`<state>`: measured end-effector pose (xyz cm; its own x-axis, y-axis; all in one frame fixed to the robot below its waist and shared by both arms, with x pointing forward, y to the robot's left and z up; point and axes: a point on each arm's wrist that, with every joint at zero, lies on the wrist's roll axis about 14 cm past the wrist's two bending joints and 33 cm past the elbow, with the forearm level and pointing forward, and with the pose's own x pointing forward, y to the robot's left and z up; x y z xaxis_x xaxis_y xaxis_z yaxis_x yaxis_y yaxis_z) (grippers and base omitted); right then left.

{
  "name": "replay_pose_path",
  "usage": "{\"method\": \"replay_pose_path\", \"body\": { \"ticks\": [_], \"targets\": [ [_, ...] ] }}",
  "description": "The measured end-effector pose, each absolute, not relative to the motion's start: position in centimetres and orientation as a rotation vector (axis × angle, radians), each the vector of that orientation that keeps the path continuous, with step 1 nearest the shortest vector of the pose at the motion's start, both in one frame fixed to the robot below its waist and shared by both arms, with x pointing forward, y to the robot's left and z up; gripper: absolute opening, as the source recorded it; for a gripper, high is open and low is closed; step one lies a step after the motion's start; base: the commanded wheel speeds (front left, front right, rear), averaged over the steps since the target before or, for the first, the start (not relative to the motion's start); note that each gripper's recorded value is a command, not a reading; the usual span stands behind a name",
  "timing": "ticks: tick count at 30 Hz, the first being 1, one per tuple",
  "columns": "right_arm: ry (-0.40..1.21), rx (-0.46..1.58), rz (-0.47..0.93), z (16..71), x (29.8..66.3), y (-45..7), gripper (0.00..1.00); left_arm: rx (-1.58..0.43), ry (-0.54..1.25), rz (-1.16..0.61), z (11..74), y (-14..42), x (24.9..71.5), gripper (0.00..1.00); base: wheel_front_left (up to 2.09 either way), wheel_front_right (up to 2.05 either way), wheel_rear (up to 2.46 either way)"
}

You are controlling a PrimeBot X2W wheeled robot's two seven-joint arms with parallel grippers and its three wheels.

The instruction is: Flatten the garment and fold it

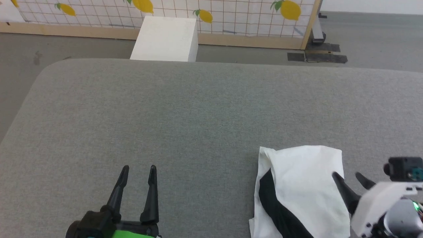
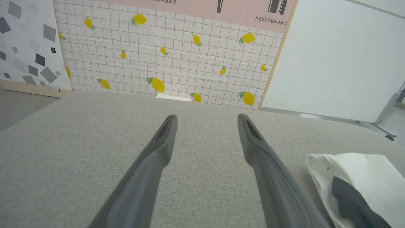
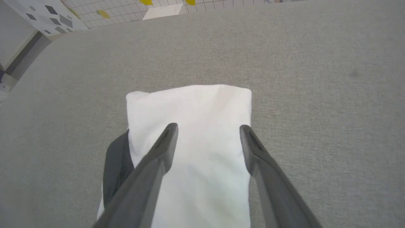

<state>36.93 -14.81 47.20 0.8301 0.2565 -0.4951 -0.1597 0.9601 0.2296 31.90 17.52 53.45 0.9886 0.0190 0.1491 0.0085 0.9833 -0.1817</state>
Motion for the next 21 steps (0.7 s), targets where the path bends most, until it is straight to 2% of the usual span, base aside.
{"method": "replay_pose_path", "body": {
  "ticks": [6,17,18,19,20,21],
  "targets": [
    [0.680,0.178,0.158,43.7,34.7,-16.7,1.00,-0.193,-0.134,0.000,53.0,17.2,32.5,1.00,0.00,0.00,0.00],
    [0.812,0.199,0.177,38.3,34.1,-14.8,1.00,-0.131,-0.166,0.009,53.9,17.9,32.8,1.00,0.00,0.00,0.00],
    [0.817,0.199,0.181,38.0,34.2,-14.6,0.92,-0.129,-0.166,0.011,53.9,18.0,32.8,1.00,0.00,0.00,0.00],
    [0.820,0.204,0.179,37.8,34.3,-14.5,0.45,-0.127,-0.165,0.014,53.9,18.1,32.8,1.00,0.00,0.00,0.00],
    [0.820,0.205,0.179,37.6,34.5,-14.5,0.07,-0.126,-0.165,0.017,53.8,18.2,32.8,1.00,0.00,0.00,0.00],
    [0.818,0.207,0.180,37.5,34.7,-14.4,0.00,-0.124,-0.164,0.018,53.8,18.2,32.7,1.00,0.00,0.00,0.00]
  ]
}}
